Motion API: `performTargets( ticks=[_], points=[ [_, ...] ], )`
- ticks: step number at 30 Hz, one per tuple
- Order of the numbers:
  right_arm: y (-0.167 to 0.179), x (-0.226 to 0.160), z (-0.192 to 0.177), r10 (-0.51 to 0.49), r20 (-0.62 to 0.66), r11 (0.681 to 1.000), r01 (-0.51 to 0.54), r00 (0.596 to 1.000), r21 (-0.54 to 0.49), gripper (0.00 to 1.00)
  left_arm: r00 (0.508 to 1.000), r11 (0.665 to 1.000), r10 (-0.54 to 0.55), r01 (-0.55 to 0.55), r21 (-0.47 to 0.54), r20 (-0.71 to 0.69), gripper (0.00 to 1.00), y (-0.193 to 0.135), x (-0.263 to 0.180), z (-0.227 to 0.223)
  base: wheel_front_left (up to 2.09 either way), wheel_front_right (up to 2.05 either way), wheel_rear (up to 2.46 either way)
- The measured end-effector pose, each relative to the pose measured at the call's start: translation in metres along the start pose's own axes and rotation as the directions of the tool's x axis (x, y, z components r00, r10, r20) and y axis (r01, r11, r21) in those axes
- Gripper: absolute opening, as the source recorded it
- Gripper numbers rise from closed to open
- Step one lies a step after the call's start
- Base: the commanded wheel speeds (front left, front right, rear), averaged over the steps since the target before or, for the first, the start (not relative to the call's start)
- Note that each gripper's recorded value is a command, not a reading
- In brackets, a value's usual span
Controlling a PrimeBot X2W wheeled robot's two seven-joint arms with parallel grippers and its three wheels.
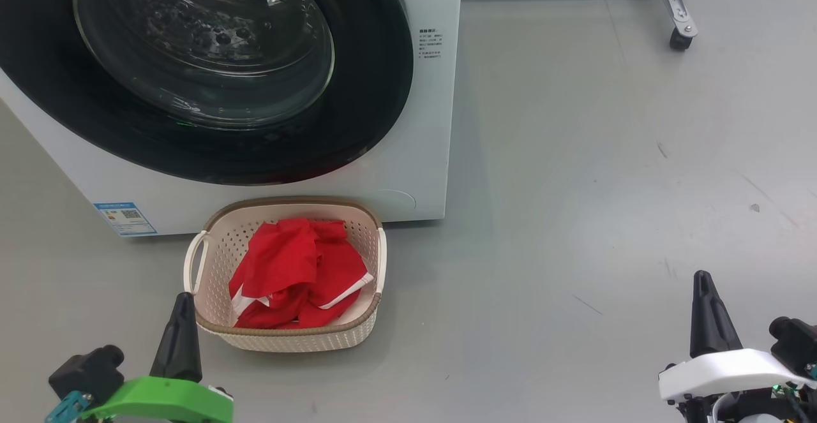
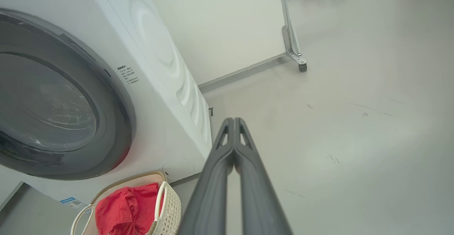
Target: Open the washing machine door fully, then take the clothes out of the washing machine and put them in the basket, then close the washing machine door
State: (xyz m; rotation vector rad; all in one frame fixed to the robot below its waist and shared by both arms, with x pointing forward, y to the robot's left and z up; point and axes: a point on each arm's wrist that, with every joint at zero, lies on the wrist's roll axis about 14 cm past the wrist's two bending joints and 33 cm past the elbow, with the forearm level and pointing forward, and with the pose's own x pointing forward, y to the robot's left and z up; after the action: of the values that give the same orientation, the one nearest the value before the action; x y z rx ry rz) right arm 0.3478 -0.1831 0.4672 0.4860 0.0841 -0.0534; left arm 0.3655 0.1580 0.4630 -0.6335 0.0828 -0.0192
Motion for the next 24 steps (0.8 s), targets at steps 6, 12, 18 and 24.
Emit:
performTargets(
  ticks=[6, 12, 18, 24],
  points=[
    [-0.003, 0.002, 0.000, -0.015, -0.011, 0.997, 0.016, 1.000, 0.081, 0.00, 1.000, 0.998, 0.015, -0.015, -0.069, -0.003, 0.00, 0.003, 0.000, 0.001, 0.00, 0.00, 0.00],
    [-0.006, 0.004, 0.001, -0.027, -0.021, 0.987, 0.030, 0.999, 0.158, 0.00, 1.000, 0.990, 0.028, -0.030, -0.138, -0.010, 0.00, 0.005, -0.001, 0.002, 0.00, 0.00, 0.00],
    [-0.010, 0.005, 0.001, -0.040, -0.033, 0.967, 0.047, 0.999, 0.249, 0.00, 0.999, 0.974, 0.043, -0.045, -0.223, -0.014, 0.00, 0.009, -0.001, 0.004, 0.00, 0.00, 0.00],
    [-0.011, 0.007, 0.002, -0.039, -0.039, 0.948, 0.050, 0.998, 0.313, 0.00, 0.999, 0.959, 0.051, -0.054, -0.279, -0.019, 0.00, 0.011, -0.001, 0.004, 0.00, 0.00, 0.00]
  ],
)
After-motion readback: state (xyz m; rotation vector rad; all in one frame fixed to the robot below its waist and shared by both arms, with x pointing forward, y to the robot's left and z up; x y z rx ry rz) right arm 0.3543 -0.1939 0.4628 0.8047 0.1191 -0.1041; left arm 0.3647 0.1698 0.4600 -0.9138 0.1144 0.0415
